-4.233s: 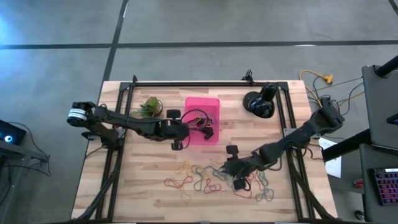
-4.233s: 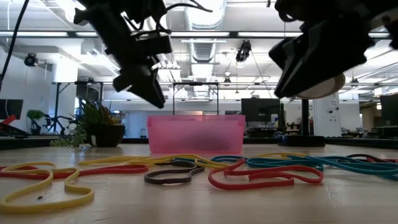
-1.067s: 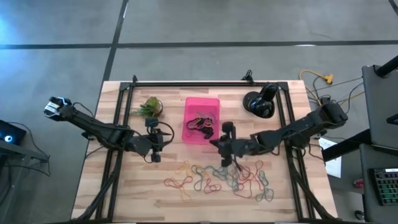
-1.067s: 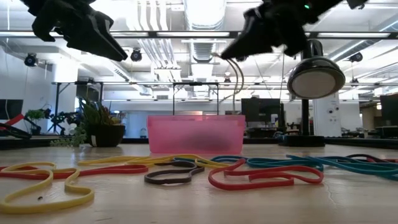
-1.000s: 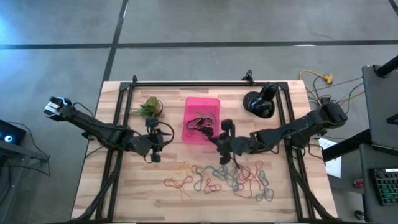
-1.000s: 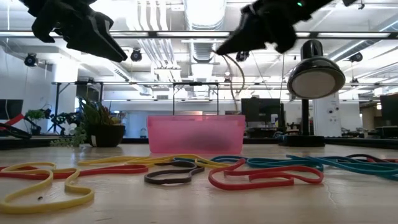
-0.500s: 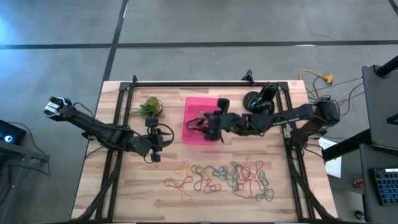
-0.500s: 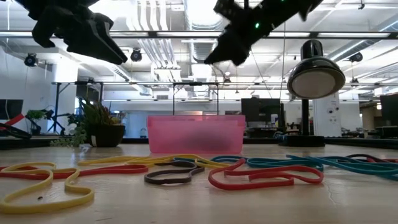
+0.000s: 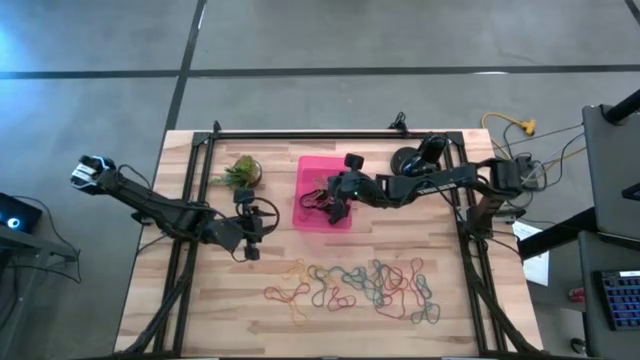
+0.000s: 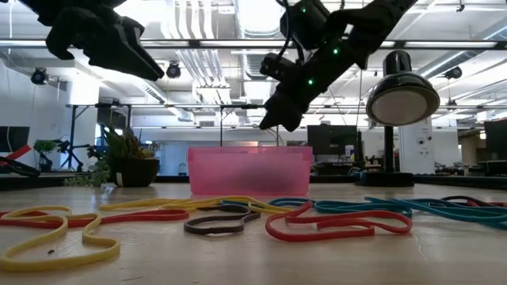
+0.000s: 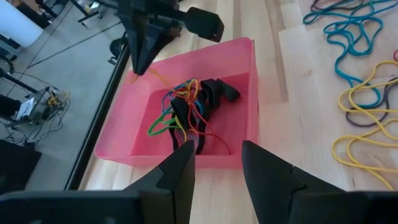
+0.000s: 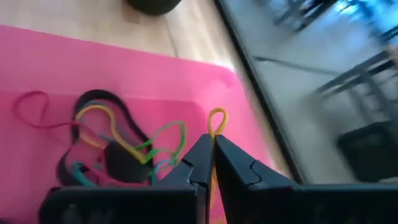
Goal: Pick and place rubber bands into bin
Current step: Put the yellow rubber bands into the pink bin
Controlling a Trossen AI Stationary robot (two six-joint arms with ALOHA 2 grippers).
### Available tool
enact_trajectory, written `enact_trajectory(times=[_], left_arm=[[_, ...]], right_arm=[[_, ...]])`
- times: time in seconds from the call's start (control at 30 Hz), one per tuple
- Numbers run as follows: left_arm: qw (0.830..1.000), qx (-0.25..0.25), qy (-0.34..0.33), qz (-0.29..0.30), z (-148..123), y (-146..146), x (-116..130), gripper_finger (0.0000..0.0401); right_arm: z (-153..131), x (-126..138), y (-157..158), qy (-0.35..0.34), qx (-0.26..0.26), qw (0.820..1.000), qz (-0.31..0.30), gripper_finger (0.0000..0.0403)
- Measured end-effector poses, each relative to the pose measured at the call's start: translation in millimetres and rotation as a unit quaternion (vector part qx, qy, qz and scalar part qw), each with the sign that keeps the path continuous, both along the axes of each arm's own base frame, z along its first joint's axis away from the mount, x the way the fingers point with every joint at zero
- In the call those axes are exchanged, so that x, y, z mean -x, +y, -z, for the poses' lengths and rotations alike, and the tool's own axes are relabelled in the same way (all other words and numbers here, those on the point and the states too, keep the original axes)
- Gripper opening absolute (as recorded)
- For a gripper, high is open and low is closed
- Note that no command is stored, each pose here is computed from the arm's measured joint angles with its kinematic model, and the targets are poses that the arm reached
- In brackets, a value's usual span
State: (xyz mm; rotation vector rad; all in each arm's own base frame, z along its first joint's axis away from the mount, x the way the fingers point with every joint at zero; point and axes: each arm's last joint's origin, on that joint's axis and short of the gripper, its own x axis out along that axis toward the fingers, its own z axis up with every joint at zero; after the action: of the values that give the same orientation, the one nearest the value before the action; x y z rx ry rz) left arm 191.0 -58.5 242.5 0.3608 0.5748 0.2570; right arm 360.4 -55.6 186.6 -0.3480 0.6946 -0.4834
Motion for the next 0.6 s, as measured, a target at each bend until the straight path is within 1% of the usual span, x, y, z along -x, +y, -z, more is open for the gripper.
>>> enact_trajectory(times=[0.13,0.2,0.43,0.53,0.6], left_arm=[[1.0,0.007,-0.009,-0.001,-1,0,-1,0.0116],[1.0,0.014,-0.012,-0.005,-1,0,-1,0.0116],[1.0,0.026,-0.006,-0.009,3,-2,-3,0.0116],[0.998,0.058,0.013,0.008,11,-5,-7,0.0116],[0.996,0.076,0.035,0.031,19,-8,-11,0.0116]], right_arm=[[3,3,-9,-0.009,-0.09,0.995,-0.03,0.0038],[3,4,-11,-0.012,-0.116,0.992,-0.037,0.0059],[4,6,-10,-0.001,-0.125,0.991,-0.05,0.0136],[2,7,-3,0.012,-0.137,0.987,-0.085,0.0156],[3,7,7,0.027,-0.143,0.983,-0.116,0.0163]])
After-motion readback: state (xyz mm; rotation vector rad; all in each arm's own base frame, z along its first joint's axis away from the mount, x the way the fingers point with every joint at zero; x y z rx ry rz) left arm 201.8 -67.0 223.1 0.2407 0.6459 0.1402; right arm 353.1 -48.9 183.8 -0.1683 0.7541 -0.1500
